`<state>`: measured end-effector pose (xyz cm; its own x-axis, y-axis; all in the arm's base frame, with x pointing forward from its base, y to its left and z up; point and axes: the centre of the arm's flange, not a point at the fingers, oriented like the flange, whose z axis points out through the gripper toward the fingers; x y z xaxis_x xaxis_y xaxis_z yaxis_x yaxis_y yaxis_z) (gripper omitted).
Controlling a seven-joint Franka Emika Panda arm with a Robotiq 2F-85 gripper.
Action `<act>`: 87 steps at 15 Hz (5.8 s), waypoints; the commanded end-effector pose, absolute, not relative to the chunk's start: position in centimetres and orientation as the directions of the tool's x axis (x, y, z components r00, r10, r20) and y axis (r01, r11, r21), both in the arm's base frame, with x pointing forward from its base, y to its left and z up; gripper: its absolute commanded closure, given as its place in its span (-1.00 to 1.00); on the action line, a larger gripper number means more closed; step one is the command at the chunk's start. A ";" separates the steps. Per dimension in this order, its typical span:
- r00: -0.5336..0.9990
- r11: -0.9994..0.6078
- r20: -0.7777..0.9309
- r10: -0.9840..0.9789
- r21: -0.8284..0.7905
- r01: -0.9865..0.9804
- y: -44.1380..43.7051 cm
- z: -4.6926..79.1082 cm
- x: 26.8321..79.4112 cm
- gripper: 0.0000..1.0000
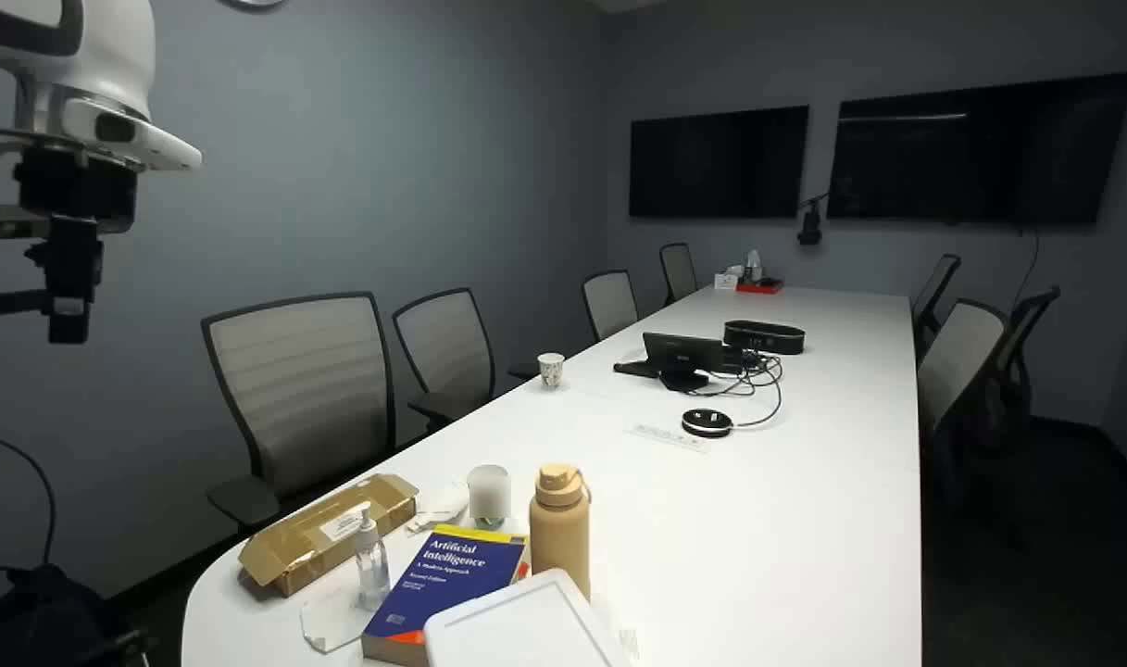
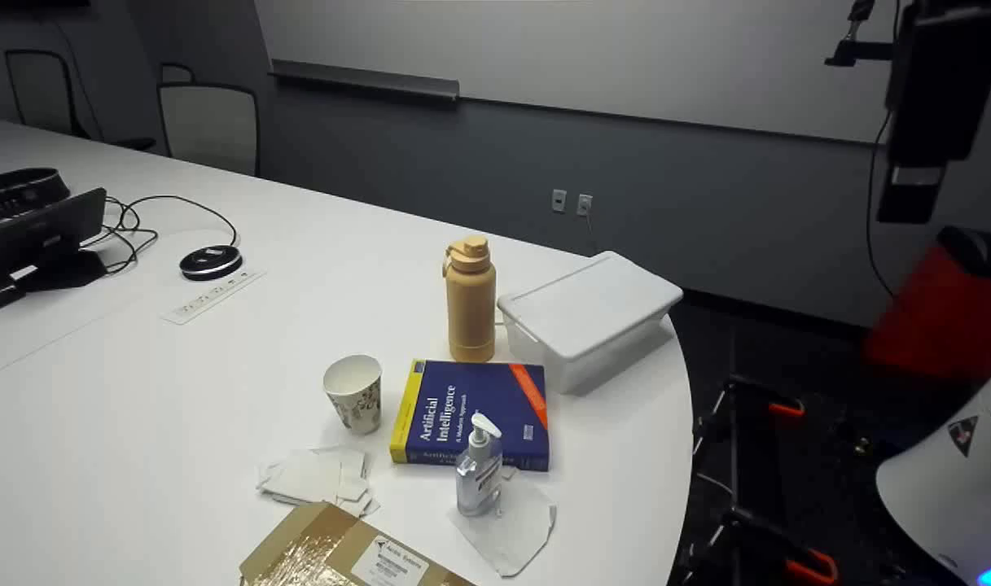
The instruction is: Use the cloth to clean the table
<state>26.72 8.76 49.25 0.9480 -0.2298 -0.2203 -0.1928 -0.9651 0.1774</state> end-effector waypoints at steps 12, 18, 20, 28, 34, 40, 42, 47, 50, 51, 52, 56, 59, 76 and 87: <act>0.994 -0.996 -0.090 -0.067 0.062 -0.062 6.1 41.1 45.3 -1.00; 1.000 -0.999 0.008 0.006 0.044 0.005 9.0 33.4 55.7 -1.00; 0.999 -0.999 0.035 0.026 0.036 0.025 9.6 30.7 58.8 -1.00; 0.999 -0.999 0.041 0.035 0.002 0.035 9.6 22.1 66.7 -1.00; 0.999 -0.999 0.036 0.028 -0.027 0.029 10.6 17.1 69.2 -1.00; 1.000 -0.997 0.014 -0.001 -0.075 0.000 12.7 12.1 69.7 -1.00; 1.000 -0.997 0.006 -0.018 -0.076 -0.018 13.0 10.4 69.8 -1.00; 1.000 -0.998 -0.007 -0.017 -0.065 -0.018 13.6 7.1 70.4 -1.00; 1.000 -0.998 -0.013 -0.019 -0.064 -0.020 14.2 5.2 70.8 -1.00; 1.000 -0.998 -0.013 -0.021 -0.064 -0.022 14.6 4.7 71.0 -1.00; 1.000 -0.997 -0.012 -0.024 -0.068 -0.025 14.9 4.2 71.1 -1.00; 0.999 -0.997 -0.006 -0.035 -0.068 -0.036 15.3 2.5 71.8 -1.00; 0.999 -0.996 0.000 -0.050 -0.072 -0.050 15.2 1.5 72.2 -1.00; 0.994 -0.992 0.011 -0.104 -0.068 -0.104 16.2 -0.3 72.9 0.45; 0.985 -0.983 0.050 -0.168 -0.081 -0.164 16.7 7.3 73.2 0.97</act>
<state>74.14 15.74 3.21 0.9856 -0.1505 0.0776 -0.1436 -0.9858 -0.0872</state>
